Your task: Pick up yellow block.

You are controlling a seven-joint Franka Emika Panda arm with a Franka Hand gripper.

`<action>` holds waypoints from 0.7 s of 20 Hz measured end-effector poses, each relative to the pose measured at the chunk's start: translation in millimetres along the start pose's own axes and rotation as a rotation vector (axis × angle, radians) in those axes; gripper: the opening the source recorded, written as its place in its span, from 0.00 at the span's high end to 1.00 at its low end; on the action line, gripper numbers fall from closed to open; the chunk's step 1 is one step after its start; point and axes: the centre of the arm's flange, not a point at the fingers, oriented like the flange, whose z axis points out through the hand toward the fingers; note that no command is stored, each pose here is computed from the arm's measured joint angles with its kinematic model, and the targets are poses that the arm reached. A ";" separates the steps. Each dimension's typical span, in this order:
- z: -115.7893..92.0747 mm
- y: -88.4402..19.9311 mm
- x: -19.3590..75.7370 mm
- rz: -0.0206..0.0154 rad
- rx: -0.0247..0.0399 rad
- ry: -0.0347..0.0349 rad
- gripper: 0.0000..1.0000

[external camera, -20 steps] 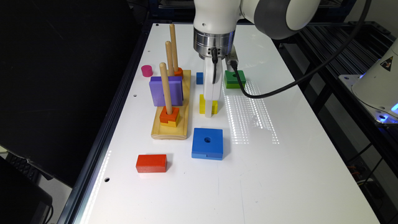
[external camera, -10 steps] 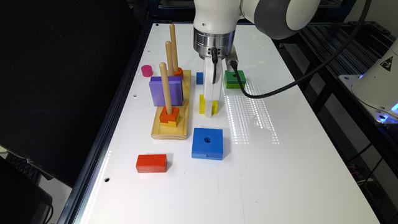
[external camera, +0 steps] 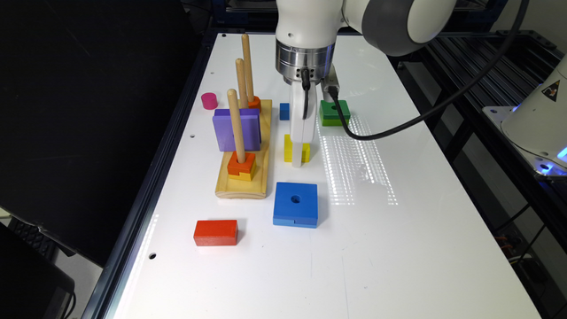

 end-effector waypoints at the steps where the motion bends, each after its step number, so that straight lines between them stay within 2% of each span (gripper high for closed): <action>1: 0.0 0.0 0.0 0.0000 0.0000 0.0000 1.00; 4: 0.0 0.0 0.0 0.0001 0.0000 0.0000 1.00; 10: -3.3 -0.9 0.5 -0.0010 0.0033 0.0056 1.00; 14: -9.8 -2.6 0.4 -0.0013 0.0063 0.0137 1.00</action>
